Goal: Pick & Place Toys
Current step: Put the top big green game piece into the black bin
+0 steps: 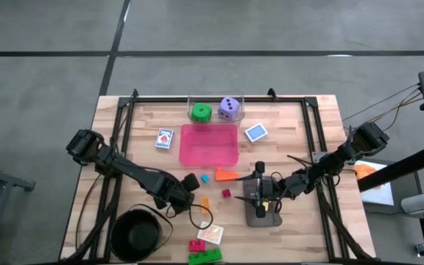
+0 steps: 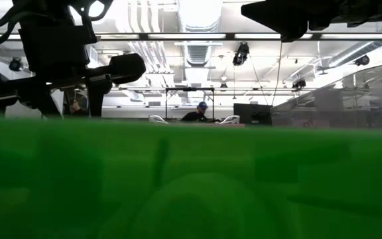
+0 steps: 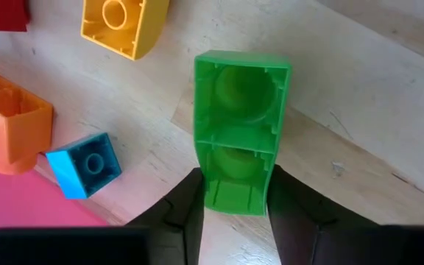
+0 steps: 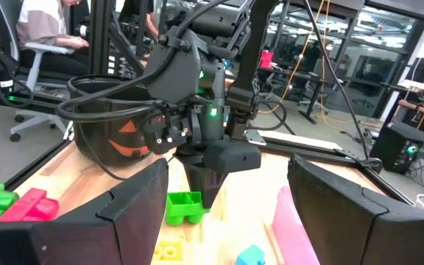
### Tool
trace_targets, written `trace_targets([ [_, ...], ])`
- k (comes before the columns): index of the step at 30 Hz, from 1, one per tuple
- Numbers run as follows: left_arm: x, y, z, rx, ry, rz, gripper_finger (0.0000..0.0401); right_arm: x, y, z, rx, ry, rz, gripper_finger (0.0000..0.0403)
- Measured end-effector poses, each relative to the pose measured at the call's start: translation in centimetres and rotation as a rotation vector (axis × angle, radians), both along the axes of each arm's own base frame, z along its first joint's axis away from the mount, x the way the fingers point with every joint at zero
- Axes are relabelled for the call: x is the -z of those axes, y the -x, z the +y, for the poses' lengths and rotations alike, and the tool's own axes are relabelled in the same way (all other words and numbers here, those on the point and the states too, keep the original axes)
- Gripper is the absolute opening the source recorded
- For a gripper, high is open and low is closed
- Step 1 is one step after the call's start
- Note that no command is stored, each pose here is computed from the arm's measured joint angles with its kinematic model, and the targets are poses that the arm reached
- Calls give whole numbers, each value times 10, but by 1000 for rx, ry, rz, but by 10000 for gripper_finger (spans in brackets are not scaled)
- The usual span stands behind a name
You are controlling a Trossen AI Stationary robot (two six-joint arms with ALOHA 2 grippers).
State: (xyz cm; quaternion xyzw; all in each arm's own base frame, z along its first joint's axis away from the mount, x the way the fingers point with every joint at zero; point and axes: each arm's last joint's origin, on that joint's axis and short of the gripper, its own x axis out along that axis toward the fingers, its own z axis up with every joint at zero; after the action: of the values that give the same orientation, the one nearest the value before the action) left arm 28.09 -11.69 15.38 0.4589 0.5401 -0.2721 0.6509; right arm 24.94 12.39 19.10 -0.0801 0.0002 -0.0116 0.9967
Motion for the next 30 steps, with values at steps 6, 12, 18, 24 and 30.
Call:
trace_targets([
  [6,0,0,0,-34,5,-10,124,0,0,0,0,0,0,279],
  [12,-1,-4,-1,-118,46,-56,118,0,0,0,0,0,0,279],
  [18,-3,-9,-4,-184,107,-131,113,0,0,0,0,-5,0,279],
  [24,-17,-19,-5,-243,204,-276,112,1,-1,0,2,-20,-1,279],
  [30,-39,-31,4,-325,317,-447,112,7,-5,-5,46,-42,16,279],
])
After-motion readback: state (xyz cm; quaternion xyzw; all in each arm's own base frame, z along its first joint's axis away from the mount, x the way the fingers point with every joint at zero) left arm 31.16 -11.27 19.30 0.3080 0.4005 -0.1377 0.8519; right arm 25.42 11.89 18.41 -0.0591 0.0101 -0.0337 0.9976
